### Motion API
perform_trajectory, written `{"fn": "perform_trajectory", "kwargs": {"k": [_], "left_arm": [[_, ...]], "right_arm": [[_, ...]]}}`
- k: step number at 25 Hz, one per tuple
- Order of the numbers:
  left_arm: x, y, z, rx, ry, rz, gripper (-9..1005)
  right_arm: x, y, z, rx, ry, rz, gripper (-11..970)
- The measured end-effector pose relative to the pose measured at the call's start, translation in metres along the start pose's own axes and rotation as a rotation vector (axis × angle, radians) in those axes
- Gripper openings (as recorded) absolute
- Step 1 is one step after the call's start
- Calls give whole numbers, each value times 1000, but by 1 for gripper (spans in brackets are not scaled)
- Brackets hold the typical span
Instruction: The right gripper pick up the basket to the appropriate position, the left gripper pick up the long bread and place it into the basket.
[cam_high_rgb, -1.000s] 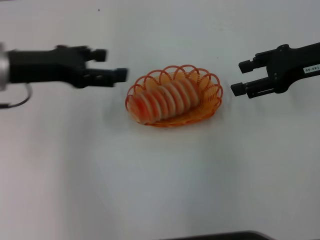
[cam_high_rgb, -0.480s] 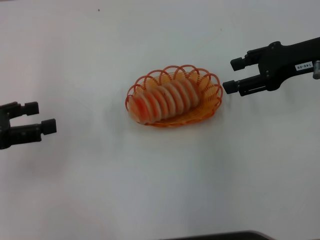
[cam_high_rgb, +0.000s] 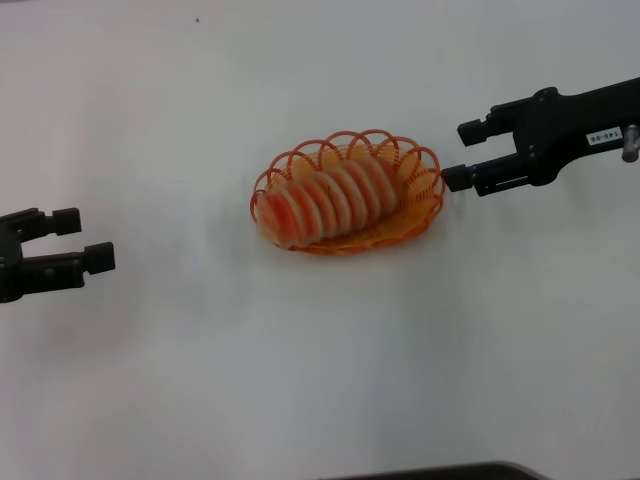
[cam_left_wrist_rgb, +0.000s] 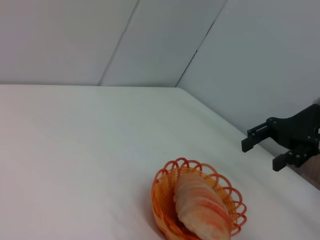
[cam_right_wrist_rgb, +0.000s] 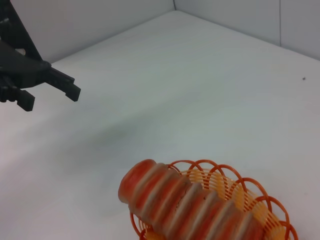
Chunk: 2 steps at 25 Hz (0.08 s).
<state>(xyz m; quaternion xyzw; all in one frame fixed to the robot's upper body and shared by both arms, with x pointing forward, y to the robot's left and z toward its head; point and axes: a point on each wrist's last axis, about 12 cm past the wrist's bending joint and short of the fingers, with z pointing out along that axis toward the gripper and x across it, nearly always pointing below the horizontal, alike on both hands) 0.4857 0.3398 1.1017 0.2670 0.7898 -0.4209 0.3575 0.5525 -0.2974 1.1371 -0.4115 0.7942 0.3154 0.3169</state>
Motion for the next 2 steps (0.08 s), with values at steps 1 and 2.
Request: {"fn": "perform_trajectory", "kwargs": {"k": [1, 2], "left_arm": [[0, 0, 0, 2, 0, 0, 934], [0, 0, 0, 2, 0, 0, 934]], "right_arm": [[1, 0, 0, 0, 0, 1, 758], [1, 0, 0, 0, 0, 3, 758]]}}
